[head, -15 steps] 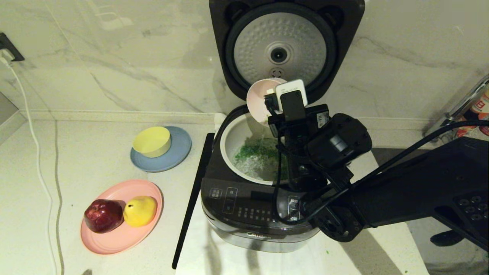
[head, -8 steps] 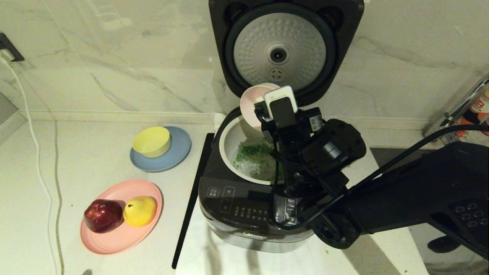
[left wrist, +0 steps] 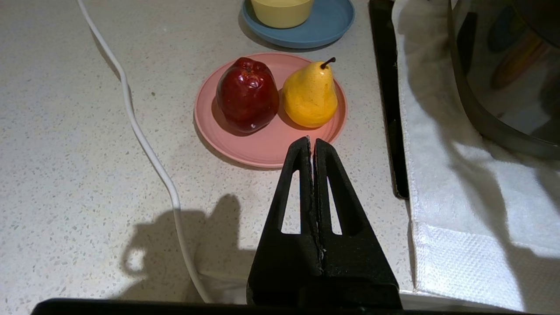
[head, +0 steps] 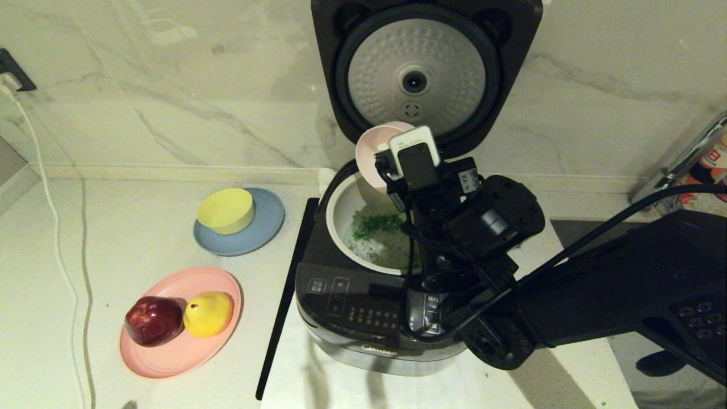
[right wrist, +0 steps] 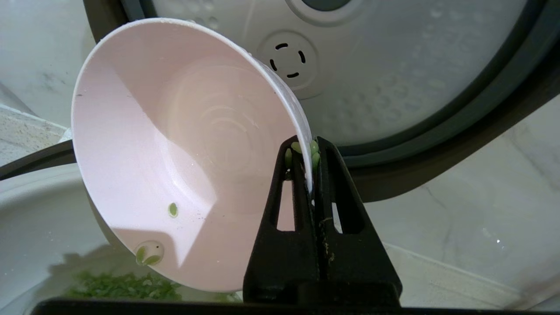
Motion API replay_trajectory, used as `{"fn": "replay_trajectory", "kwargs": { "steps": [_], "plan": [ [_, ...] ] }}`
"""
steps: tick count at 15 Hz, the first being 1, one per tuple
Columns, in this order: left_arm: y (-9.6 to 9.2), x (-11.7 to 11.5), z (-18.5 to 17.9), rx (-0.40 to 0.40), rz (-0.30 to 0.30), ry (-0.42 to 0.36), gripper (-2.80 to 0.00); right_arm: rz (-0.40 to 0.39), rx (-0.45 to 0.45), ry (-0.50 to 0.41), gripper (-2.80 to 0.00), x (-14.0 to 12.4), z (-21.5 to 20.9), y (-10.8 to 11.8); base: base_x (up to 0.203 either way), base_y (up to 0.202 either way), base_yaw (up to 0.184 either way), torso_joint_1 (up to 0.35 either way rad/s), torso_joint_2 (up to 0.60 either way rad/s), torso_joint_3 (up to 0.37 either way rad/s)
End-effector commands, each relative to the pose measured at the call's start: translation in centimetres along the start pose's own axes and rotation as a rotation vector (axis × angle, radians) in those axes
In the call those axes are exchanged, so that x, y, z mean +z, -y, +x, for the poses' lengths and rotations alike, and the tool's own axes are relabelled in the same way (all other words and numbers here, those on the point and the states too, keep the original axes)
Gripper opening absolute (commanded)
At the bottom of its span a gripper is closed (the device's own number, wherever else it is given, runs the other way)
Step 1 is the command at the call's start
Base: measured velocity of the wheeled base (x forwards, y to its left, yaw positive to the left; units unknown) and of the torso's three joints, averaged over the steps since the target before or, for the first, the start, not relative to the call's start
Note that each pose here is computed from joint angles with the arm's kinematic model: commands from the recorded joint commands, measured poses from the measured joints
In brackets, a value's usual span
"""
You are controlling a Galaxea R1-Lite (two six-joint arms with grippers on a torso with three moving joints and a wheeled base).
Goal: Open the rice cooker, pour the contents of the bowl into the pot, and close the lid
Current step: Pour the water from the bowl into the rice cooker
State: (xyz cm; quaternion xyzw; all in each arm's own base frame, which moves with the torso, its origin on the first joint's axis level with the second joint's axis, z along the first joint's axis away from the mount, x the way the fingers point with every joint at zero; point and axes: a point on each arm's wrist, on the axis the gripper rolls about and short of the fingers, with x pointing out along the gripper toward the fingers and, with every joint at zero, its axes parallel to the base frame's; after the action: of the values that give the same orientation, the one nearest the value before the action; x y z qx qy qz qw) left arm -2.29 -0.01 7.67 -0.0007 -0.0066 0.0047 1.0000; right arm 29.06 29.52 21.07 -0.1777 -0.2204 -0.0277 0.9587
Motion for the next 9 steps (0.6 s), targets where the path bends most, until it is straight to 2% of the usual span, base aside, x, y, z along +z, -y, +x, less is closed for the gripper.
{"fn": "replay_trajectory", "kwargs": {
  "steps": [1, 9],
  "plan": [
    [0.0, -0.25, 0.07, 0.0, -0.002, -0.01, -2.8, -0.013, -0.002, 0.005, -2.8, 0.01, -0.02, 0.02, 0.0, 0.0, 0.0, 0.0, 0.0, 0.0],
    [0.0, -0.24, 0.07, 0.0, 0.0, -0.009, -2.8, -0.042, 0.009, 0.02, -2.8, 0.16, -0.03, 0.01, 0.0, 0.0, 0.0, 0.0, 0.0, 0.0]
  ]
}}
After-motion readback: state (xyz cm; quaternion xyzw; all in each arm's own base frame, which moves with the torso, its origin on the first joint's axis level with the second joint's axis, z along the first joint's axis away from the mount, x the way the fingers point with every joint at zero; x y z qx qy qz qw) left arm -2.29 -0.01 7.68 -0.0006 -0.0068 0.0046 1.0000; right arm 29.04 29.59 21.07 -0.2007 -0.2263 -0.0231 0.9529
